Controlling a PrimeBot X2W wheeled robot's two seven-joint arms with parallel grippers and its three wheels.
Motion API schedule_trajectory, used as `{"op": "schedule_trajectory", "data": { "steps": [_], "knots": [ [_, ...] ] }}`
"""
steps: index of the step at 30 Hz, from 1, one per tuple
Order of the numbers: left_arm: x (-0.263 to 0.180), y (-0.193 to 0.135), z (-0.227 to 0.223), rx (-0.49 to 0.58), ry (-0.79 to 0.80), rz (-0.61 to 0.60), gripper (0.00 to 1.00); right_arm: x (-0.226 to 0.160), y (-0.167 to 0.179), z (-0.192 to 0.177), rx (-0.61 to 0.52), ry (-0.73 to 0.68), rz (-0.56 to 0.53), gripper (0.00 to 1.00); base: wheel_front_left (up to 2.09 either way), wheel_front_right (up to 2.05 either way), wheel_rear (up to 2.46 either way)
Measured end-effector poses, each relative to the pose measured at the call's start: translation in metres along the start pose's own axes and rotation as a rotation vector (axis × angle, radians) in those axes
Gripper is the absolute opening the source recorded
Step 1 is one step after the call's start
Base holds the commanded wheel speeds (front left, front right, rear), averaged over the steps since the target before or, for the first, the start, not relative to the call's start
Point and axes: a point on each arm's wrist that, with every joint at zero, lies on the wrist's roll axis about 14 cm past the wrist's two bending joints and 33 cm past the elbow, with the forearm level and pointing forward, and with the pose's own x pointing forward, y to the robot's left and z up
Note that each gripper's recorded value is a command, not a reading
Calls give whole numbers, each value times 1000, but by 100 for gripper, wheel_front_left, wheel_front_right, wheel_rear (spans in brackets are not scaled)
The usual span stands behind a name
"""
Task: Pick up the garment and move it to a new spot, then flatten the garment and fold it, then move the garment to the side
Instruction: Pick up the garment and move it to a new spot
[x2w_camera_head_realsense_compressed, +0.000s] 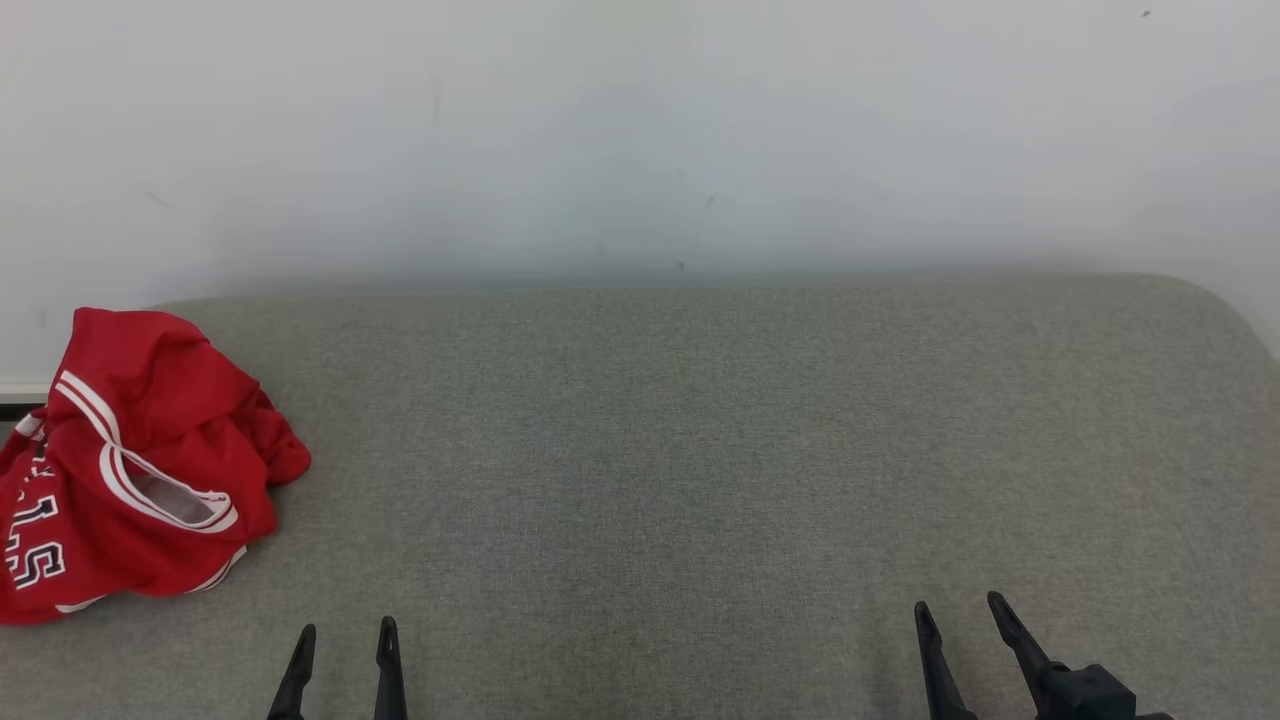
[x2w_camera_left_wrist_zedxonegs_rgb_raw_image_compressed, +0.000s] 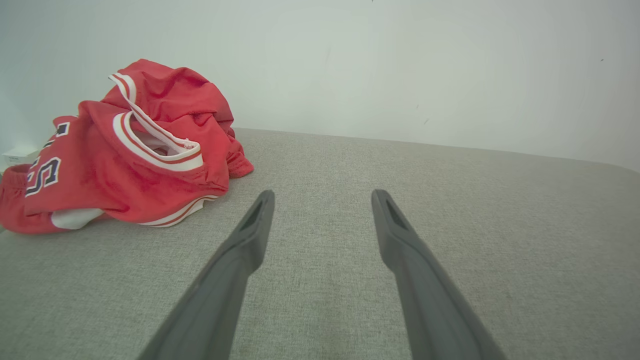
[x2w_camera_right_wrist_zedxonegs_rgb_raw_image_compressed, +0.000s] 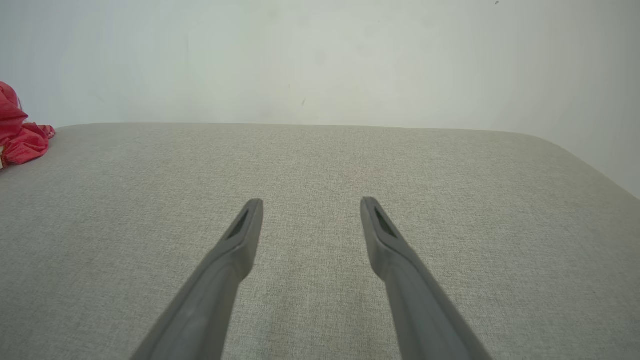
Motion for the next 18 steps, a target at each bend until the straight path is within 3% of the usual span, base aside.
{"op": "schedule_trajectory", "data": {
  "steps": [8,18],
  "knots": [
    [-6,9,1,-3,-5,33,100,4,6,-1,5,2,20,100,0,0,0],
    [-31,51,7,16,-24,167,100,22,43,1,10,1,140,100,0,0,0]
  ]
}}
